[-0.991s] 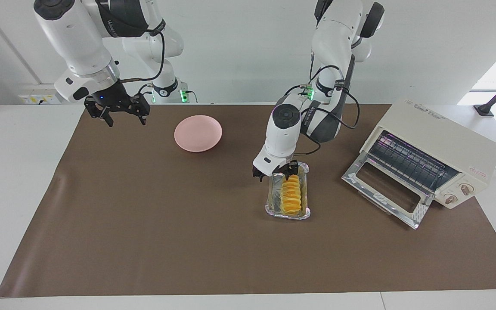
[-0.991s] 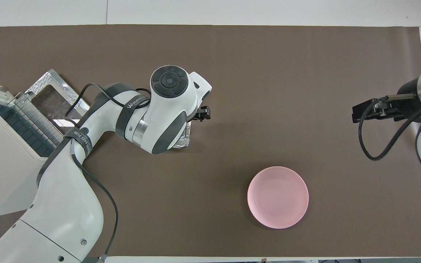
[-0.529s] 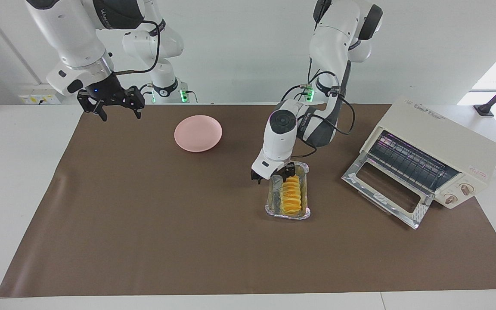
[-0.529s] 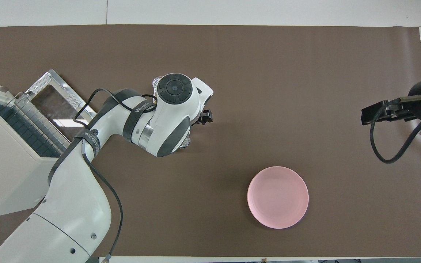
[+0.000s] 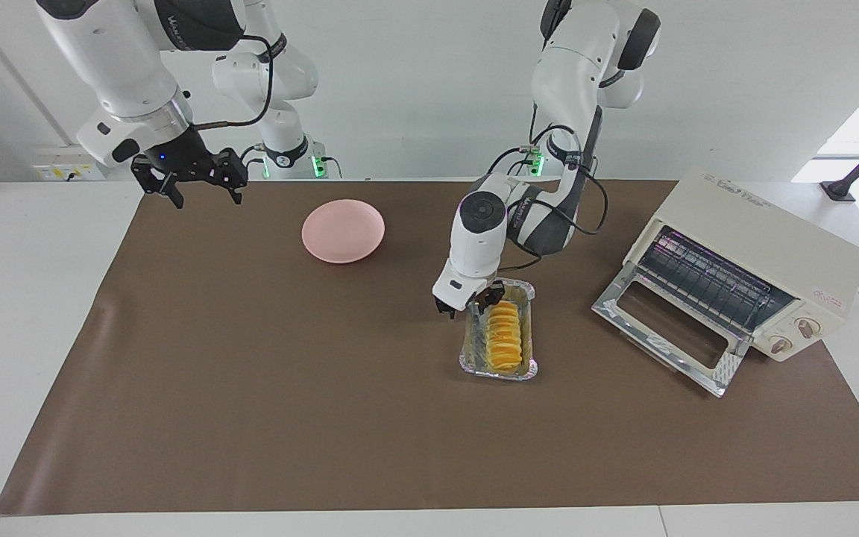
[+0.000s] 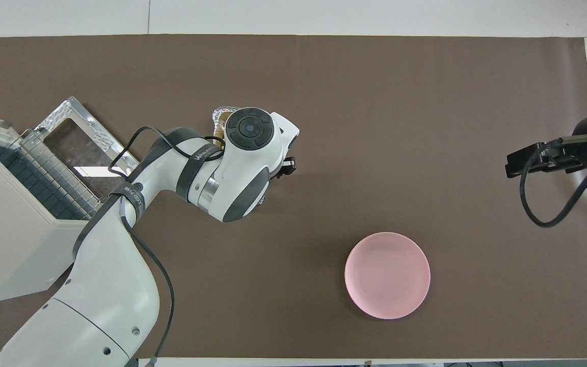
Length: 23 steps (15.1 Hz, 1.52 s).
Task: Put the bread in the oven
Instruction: 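Carry the foil tray to the oven opening with the left gripper, then lower the foil tray into the oven and open the left gripper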
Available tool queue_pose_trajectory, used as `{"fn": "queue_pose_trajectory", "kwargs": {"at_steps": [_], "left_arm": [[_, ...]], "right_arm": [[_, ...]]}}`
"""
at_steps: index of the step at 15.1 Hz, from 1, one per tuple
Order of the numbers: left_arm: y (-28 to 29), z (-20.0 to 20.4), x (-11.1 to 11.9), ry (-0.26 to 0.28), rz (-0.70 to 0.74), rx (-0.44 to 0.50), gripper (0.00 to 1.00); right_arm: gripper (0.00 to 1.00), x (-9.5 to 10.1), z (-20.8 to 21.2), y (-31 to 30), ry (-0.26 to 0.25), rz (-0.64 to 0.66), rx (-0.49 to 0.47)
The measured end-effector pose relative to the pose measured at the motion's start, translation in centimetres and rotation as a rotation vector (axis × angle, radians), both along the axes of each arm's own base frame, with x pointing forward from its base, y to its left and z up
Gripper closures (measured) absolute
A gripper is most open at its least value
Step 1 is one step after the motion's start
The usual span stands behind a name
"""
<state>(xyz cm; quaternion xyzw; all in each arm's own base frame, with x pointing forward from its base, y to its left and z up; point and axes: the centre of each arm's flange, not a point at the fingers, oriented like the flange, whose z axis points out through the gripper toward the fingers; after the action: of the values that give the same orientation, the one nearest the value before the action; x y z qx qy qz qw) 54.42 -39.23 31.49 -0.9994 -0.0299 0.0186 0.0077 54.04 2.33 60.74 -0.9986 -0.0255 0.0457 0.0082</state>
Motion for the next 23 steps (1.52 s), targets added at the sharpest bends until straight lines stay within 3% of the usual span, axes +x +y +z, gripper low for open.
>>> {"fn": "queue_pose_trajectory", "kwargs": {"at_steps": [4, 5, 9, 12, 16, 23], "left_arm": [[0.8, 0.0, 0.6, -0.019, -0.004, 0.025, 0.93], [0.9, 0.0, 0.7, -0.02, -0.004, 0.025, 0.98], [1.1, 1.9, 1.2, 0.011, 0.009, 0.054, 0.98], [4.7, 7.8, 4.6, 0.024, 0.094, 0.079, 0.98], [14.6, 14.2, 8.7, 0.024, 0.244, 0.105, 0.98], [27.9, 13.2, 12.5, 0.042, 0.494, 0.139, 0.98]], "right_arm": [[0.0, 0.0, 0.0, -0.2, 0.006, -0.01, 0.023], [0.0, -0.1, 0.0, -0.3, 0.008, -0.013, 0.031], [0.0, -0.1, 0.0, -0.2, 0.009, -0.016, 0.053], [0.0, -0.1, 0.0, -0.2, 0.009, -0.015, 0.053], [0.0, -0.1, 0.0, 0.1, 0.009, -0.011, 0.053], [0.0, 0.2, 0.2, -0.2, -0.016, -0.01, 0.022]]}}
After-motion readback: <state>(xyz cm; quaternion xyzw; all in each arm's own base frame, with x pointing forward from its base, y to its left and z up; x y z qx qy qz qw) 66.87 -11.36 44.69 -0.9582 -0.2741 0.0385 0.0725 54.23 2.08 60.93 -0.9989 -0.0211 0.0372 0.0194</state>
